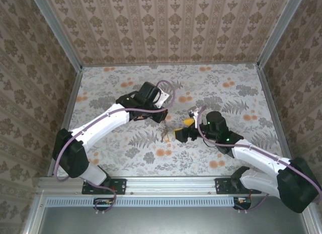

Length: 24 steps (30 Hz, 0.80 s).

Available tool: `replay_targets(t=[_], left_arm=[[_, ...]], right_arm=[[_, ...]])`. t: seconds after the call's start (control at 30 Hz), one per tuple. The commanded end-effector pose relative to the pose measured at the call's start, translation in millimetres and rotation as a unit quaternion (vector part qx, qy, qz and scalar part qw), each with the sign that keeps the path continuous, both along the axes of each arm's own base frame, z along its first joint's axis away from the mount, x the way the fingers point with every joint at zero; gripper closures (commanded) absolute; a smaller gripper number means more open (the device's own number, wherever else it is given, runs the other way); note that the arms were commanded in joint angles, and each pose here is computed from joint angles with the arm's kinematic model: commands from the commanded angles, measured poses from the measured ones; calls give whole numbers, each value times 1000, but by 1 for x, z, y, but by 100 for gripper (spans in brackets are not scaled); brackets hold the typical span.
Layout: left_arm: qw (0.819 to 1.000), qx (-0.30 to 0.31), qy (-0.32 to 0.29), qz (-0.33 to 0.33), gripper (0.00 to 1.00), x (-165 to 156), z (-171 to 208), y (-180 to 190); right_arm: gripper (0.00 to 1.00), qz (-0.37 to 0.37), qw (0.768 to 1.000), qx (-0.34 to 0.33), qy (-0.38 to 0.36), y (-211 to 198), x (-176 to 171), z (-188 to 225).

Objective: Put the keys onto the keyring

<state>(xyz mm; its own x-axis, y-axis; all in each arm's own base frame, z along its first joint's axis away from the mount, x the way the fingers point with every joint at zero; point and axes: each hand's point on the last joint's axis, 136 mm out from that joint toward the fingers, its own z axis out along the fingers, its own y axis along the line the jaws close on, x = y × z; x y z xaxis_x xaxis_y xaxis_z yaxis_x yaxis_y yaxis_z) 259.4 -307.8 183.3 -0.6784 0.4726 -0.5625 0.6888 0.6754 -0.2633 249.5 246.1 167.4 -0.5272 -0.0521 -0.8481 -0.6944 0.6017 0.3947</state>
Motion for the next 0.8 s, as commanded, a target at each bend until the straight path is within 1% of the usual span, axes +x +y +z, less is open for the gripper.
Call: replay_targets(t=[0.0,0.1,0.23,0.3,0.37,0.43,0.6,0.67,0.77], left_arm=[[999,-32,0,2,100,-2,15,-6],[999,-44,3,23,100,5,18,-5],[997,-68,7,47,100,11,24,-6],[996,-75,3,53,100,12,30,-7],[995,-79,-1,56,100,11,35,-7],[995,-83,-2,57,100,10,37,-7],[995,-86,1,53,100,8,37,-7],[995,-87,2,51,100,7,36,-8],[995,-87,5,47,100,5,33,-9]], right_arm=[[5,-24,998,-24,-55,-3,11,5],[6,-48,997,-15,-64,-3,19,5],[7,-60,995,-6,-76,7,25,1],[7,-50,995,-4,-82,16,28,2],[7,-25,995,3,-94,28,24,6],[7,-16,994,-7,-106,35,22,7],[8,-39,992,-35,-115,35,36,3],[10,-42,992,-39,-115,37,40,1],[22,-41,991,-41,-118,40,45,0]])
